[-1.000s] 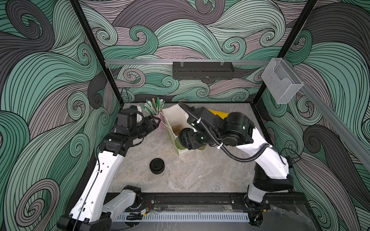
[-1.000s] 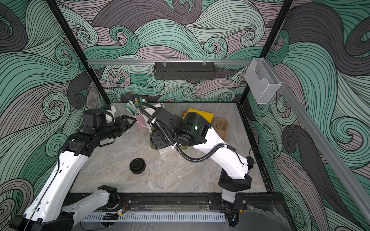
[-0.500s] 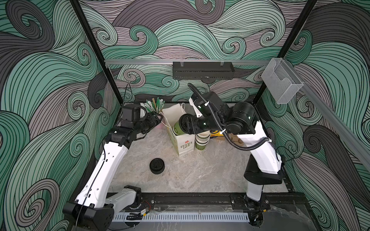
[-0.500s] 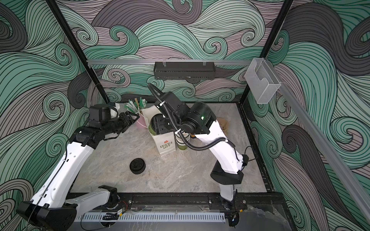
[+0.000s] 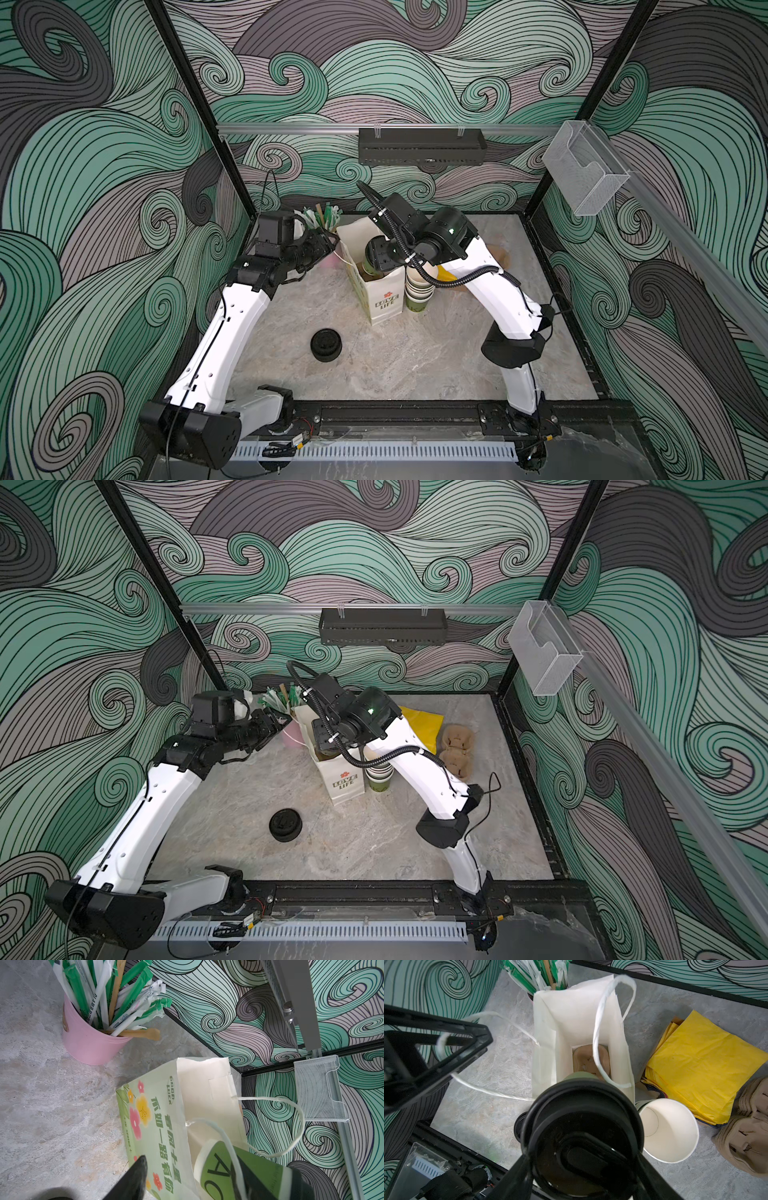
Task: Pack a coffee takeout order
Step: Move the takeout bag to the center of the table.
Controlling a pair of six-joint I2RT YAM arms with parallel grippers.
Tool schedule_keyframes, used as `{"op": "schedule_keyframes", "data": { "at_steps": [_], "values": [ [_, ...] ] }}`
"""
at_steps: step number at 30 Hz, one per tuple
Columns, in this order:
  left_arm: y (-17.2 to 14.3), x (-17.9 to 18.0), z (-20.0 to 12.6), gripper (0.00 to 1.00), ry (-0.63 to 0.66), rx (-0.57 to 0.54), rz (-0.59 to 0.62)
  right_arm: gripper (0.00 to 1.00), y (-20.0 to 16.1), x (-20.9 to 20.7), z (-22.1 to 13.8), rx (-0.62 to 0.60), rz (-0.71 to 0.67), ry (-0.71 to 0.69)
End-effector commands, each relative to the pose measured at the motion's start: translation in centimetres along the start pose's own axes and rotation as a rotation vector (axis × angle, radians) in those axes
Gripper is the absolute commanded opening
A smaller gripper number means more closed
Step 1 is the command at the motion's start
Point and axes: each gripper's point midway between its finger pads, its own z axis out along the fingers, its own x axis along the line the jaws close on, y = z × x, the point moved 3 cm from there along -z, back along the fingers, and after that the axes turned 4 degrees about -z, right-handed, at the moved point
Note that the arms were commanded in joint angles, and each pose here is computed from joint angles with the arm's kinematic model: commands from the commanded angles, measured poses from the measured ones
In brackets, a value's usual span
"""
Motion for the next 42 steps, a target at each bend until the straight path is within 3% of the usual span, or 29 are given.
{"op": "schedule_keyframes", "data": {
  "at_steps": [1,7,14,23,42],
  "values": [
    [1.0,-1.5,-0.4,0.64,-0.053,-0.01,0.047,0.56,-0.2,-0.2,1.4,0.033,0.015,-0.011],
    [0.7,-1.4,0.7,0.52,-0.054,0.041,0.072,0.58,-1.2,0.2,4.2,0.114,0.004,-0.008],
    [0.0,-1.2,0.9,0.26,-0.069,0.07,0.075,0.58,-2.0,0.4,6.1,0.167,0.005,-0.028],
    [-1.5,-1.7,-0.1,0.0,-0.126,0.13,0.056,0.57,-2.7,0.0,5.8,0.198,0.038,-0.046],
    [-5.7,-1.9,-3.5,0.0,-0.214,0.239,-0.024,0.57,-6.3,1.9,3.6,0.302,-0.062,-0.011]
  ]
}}
